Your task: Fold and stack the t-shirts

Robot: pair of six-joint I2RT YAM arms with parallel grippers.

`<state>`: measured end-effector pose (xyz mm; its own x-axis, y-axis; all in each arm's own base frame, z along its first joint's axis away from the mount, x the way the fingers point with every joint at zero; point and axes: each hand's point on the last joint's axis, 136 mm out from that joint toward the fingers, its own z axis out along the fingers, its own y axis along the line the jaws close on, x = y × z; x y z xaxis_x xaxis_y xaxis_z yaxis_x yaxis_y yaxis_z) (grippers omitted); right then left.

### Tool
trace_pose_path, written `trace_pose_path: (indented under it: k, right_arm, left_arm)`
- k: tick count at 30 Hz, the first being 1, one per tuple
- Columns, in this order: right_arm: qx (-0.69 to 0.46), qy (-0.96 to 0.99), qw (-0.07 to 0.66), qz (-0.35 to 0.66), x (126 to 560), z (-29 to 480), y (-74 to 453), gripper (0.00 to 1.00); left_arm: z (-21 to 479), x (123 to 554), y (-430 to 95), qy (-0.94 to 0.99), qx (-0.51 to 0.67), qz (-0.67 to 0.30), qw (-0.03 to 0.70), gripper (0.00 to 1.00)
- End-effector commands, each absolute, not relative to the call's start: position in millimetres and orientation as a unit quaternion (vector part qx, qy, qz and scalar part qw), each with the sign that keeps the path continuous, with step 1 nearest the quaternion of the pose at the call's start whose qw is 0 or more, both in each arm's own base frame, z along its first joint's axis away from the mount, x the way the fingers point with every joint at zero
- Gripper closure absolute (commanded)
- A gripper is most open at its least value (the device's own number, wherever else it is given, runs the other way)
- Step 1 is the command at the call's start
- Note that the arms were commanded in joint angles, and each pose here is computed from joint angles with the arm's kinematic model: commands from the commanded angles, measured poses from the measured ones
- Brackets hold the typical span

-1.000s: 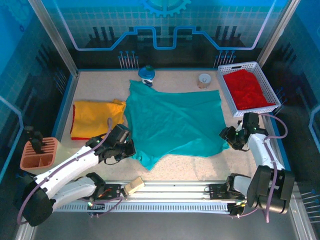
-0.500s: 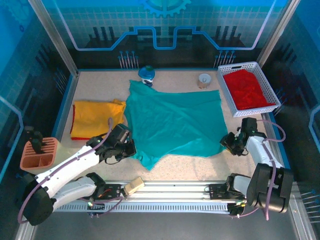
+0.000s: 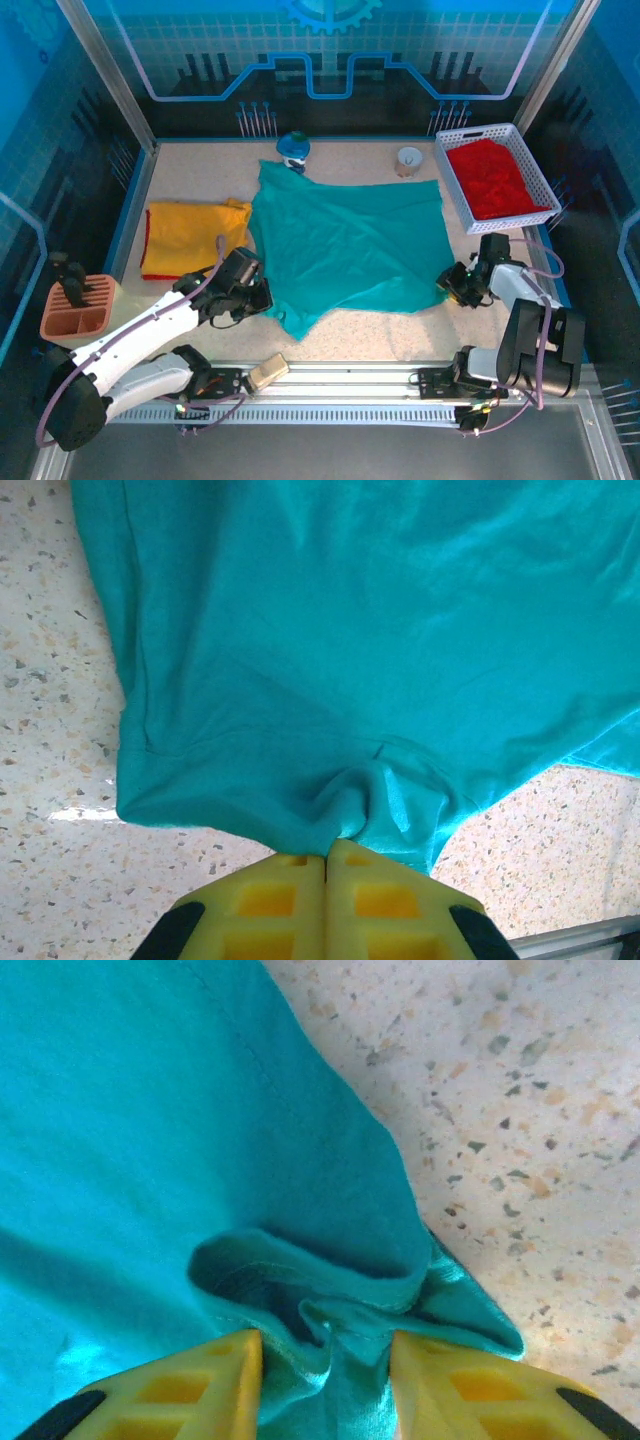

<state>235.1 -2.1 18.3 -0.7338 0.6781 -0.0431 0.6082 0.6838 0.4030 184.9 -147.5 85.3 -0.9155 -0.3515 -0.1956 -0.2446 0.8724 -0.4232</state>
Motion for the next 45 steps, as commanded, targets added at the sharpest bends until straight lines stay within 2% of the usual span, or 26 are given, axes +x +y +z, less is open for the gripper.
trace_pose_path:
  k: [1,14,21,30,38,42,45]
  right_arm:
    - [0.357,0.911,0.084,0.189,231.7,11.7,0.3,0.66]
    - [0.347,0.911,0.114,0.193,241.3,33.8,-1.7,1.00]
    - [0.334,0.894,0.174,0.244,257.9,80.0,1.1,1.00]
    - [0.300,0.861,0.297,0.282,293.8,201.1,-1.1,1.00]
    - [0.287,0.812,0.410,0.300,317.5,313.8,-9.7,1.00]
    - [0.234,0.795,0.467,0.308,310.1,370.3,-1.3,1.00]
    - [0.202,0.785,0.496,0.310,293.3,396.0,8.9,1.00]
  left_arm:
    - [81.0,182.1,-145.8,0.960,-0.148,-0.199,0.131,1.00]
    - [81.6,181.5,-144.1,0.960,-0.151,-0.197,0.133,1.00]
    - [92.0,180.0,-140.9,0.944,-0.179,-0.232,0.153,1.00]
    - [180.7,230.3,-141.5,0.916,-0.160,-0.285,0.232,1.00]
    - [327.4,289.2,-119.8,0.879,-0.113,-0.280,0.368,1.00]
    - [393.2,288.2,-104.2,0.849,-0.109,-0.288,0.429,1.00]
    - [434.8,271.8,-104.4,0.829,-0.076,-0.299,0.466,1.00]
